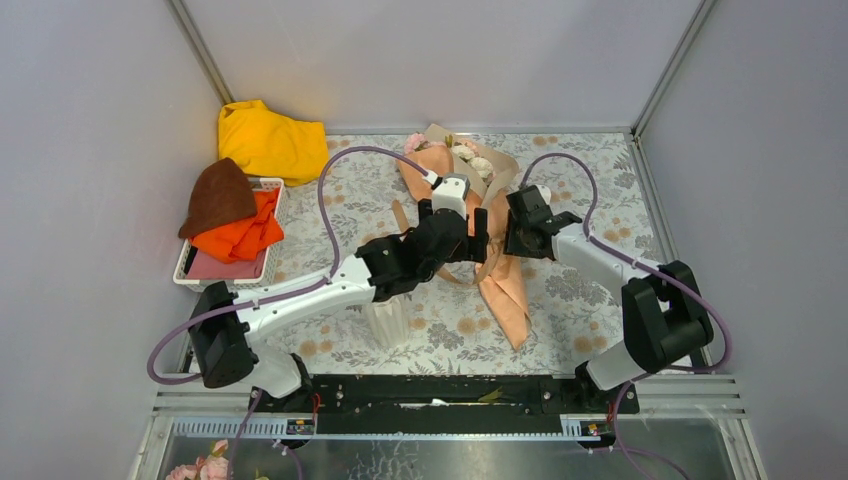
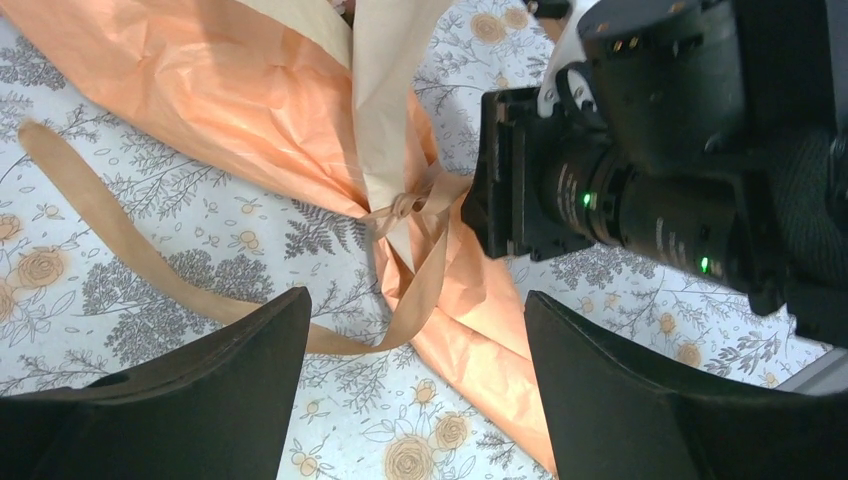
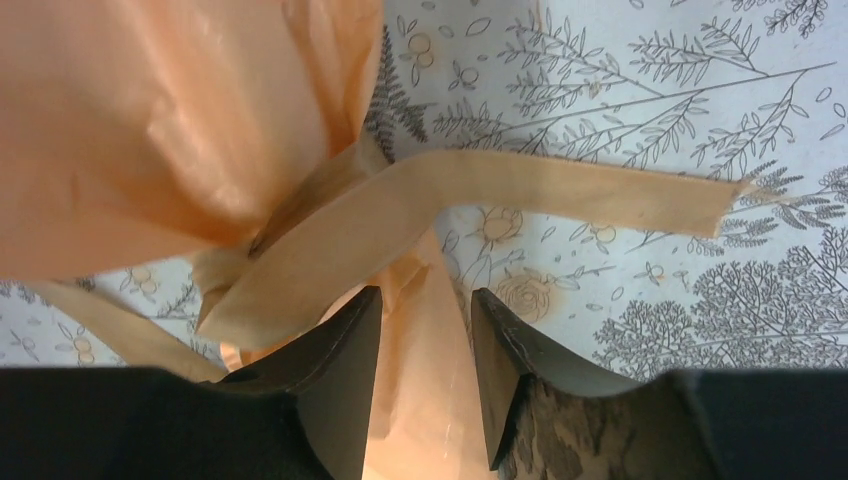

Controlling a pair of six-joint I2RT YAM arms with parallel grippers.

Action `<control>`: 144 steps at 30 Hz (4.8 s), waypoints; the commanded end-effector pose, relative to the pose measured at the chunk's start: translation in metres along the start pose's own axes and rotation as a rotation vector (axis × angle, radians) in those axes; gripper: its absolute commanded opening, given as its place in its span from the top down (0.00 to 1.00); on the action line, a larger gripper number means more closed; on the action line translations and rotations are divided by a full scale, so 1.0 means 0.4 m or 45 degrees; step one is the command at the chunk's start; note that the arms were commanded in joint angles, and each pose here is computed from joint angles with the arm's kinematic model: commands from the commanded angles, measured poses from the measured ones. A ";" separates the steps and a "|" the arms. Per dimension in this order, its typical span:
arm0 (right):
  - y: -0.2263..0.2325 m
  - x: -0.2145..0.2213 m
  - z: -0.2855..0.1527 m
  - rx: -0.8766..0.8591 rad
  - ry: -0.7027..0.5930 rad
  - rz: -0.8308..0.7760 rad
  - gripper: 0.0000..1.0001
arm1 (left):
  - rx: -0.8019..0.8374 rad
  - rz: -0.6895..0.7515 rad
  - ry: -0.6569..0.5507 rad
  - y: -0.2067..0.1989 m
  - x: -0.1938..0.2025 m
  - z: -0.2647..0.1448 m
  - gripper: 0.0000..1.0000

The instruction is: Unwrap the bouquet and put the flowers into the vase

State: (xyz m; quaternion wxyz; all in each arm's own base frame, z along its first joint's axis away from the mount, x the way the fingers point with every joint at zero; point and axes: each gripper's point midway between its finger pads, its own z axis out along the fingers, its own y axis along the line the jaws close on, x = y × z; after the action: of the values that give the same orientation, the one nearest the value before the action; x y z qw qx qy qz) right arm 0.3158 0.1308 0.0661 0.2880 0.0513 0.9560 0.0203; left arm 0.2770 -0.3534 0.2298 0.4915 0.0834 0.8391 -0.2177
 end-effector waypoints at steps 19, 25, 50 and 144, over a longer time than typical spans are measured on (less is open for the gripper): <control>0.122 -0.121 0.065 -0.200 -0.015 0.096 0.61 | -0.017 -0.027 0.043 0.039 0.031 0.017 0.16; 0.097 -0.061 0.060 -0.198 0.019 0.107 0.62 | -0.003 -0.017 0.053 0.035 0.037 0.022 0.16; 0.083 -0.059 0.060 -0.163 0.028 0.072 1.00 | 0.035 -0.013 0.098 0.007 0.061 0.055 0.16; 0.105 -0.089 -0.121 -0.419 -0.027 0.045 0.51 | -0.174 -0.156 0.081 0.178 -0.088 0.209 0.28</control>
State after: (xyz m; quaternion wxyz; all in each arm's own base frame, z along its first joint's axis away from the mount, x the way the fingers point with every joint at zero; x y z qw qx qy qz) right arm 0.3135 0.1478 0.1449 0.3169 0.0245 0.9379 0.1388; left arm 0.3874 -0.3173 0.1782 0.4323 0.0119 0.8894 -0.1478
